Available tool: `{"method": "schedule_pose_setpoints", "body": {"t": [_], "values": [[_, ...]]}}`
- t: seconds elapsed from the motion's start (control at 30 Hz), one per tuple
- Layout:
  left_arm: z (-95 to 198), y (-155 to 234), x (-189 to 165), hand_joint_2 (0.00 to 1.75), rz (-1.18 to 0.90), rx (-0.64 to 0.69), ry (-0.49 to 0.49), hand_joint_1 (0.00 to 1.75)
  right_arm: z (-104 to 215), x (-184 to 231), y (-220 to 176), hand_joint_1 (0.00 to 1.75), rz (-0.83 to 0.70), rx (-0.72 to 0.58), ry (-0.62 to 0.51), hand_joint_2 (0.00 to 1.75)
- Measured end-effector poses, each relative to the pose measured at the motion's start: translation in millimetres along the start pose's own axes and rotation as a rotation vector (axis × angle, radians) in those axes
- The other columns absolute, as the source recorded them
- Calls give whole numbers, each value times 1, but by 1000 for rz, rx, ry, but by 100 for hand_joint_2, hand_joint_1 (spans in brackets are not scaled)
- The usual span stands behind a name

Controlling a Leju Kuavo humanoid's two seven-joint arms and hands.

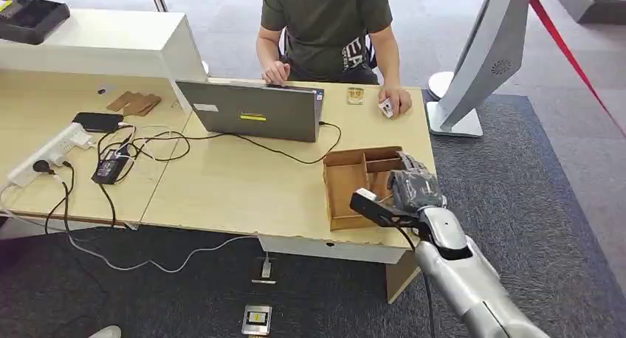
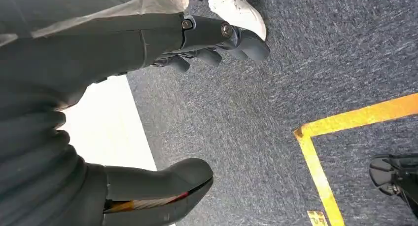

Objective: Pass the card to the sensor for recognition and then transmit it.

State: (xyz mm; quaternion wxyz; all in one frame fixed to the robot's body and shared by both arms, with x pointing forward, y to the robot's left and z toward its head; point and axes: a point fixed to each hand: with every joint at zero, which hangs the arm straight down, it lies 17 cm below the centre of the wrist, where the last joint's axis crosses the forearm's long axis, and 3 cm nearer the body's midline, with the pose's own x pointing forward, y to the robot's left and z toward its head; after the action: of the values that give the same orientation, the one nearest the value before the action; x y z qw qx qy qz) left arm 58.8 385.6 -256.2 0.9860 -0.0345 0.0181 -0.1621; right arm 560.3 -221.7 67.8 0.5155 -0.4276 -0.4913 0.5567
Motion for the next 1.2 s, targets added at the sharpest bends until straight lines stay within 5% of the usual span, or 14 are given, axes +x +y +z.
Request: {"method": "schedule_pose_setpoints", "body": {"t": [0.7,0.73,0.8,1.2], "values": [[0,0,-1,175,0,0,1,0,-8,-7,-27,175,-18,-46,14,175],[0,0,-1,175,0,0,1,0,-8,-8,-26,154,-18,-45,14,175],[0,0,-1,175,0,0,1,0,-8,-9,-26,0,-19,-41,20,175],[0,-1,-2,175,0,-1,2,0,-2,-35,-35,0,-38,-65,79,175]]}}
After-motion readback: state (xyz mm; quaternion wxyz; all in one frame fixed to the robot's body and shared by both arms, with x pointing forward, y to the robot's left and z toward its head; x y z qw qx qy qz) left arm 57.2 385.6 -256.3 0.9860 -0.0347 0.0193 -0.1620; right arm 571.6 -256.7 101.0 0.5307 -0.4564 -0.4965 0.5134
